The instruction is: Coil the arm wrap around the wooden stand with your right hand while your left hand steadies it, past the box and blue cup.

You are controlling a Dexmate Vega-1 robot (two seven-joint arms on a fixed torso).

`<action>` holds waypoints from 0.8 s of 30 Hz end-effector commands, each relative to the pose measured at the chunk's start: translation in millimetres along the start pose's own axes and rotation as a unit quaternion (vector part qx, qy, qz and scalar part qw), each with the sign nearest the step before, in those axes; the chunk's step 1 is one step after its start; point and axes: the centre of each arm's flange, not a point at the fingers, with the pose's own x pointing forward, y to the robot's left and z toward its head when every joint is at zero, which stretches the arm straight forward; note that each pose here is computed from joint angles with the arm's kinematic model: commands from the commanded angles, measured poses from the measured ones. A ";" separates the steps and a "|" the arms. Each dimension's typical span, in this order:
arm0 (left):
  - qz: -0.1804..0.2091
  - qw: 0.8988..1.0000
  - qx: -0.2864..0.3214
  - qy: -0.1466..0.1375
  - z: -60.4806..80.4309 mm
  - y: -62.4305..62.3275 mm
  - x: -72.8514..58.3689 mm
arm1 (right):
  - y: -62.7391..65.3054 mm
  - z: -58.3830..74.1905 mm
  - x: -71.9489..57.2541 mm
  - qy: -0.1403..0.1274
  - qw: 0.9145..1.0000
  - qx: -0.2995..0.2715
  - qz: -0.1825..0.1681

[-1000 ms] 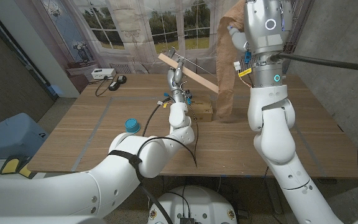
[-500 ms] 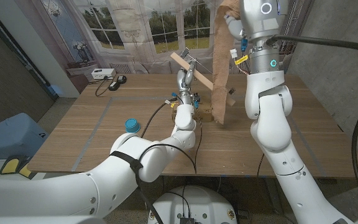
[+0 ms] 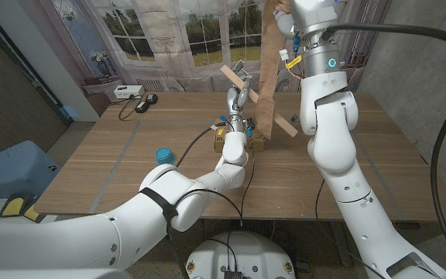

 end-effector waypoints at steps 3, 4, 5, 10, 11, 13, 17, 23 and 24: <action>-0.041 0.996 -0.072 -0.040 12.0 8.0 -6.1 | -2.4 -17.9 12.8 0.026 1.000 -0.012 0.003; -0.043 0.995 -0.078 -0.044 12.8 9.1 -6.9 | -2.7 -19.7 13.7 0.029 0.999 -0.015 0.003; -0.044 0.994 -0.086 -0.047 13.3 10.2 -7.7 | -3.0 -21.7 14.6 0.033 0.999 -0.017 0.004; -0.055 0.991 -0.107 -0.059 14.9 15.4 -11.3 | -5.3 -31.4 19.6 0.052 0.998 -0.027 0.005; -0.058 0.991 -0.107 -0.062 15.4 16.1 -12.1 | -5.9 -33.2 20.9 0.054 0.998 -0.030 0.005; -0.060 0.990 -0.111 -0.070 17.2 18.1 -14.7 | -7.7 -38.6 24.8 0.067 0.997 -0.040 0.003; -0.060 0.988 -0.118 -0.082 19.5 20.7 -17.7 | -9.7 -46.7 31.0 0.084 0.995 -0.052 0.002; -0.060 0.985 -0.134 -0.092 20.5 23.0 -20.7 | -11.7 -59.4 39.6 0.112 0.992 -0.054 0.002; -0.059 0.984 -0.140 -0.093 20.0 23.4 -20.9 | -11.4 -61.2 40.7 0.115 0.992 -0.054 0.003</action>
